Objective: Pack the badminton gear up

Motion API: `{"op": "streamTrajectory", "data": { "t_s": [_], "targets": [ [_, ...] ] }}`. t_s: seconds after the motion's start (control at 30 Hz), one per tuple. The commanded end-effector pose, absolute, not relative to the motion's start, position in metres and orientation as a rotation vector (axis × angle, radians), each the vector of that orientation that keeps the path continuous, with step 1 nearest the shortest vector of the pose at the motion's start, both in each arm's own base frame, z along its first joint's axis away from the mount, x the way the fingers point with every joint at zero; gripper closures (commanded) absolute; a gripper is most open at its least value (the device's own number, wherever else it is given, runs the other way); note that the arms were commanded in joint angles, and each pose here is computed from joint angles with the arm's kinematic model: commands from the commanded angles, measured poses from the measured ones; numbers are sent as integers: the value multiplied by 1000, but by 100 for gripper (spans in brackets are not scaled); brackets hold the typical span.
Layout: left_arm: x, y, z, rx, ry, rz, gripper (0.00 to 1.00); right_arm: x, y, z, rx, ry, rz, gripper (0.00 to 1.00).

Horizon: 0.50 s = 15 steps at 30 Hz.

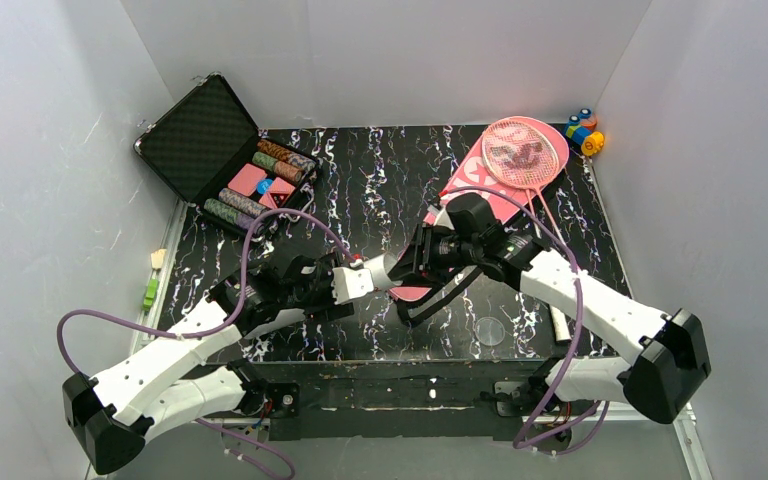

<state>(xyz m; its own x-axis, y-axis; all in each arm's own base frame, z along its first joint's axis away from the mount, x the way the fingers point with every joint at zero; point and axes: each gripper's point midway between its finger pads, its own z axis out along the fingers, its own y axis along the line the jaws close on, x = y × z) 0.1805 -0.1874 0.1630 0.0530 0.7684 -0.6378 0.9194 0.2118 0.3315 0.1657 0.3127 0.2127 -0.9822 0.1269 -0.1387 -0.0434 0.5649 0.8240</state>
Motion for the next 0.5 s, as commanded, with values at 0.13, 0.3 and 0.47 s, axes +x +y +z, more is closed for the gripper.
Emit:
{"op": "streamTrajectory", "data": {
  "t_s": [0.13,0.3,0.47],
  "targets": [
    [189,-198,195,1529,1653,-261,53,162,336,232,-83,2592,1423,39],
    [189,-198,192,1534,1659,-262,53,170,331,247,-87,2574,1381,18],
    [188,-195,187,1542,1666,-249,53,219,269,294,145,2378,1398,16]
  ]
}}
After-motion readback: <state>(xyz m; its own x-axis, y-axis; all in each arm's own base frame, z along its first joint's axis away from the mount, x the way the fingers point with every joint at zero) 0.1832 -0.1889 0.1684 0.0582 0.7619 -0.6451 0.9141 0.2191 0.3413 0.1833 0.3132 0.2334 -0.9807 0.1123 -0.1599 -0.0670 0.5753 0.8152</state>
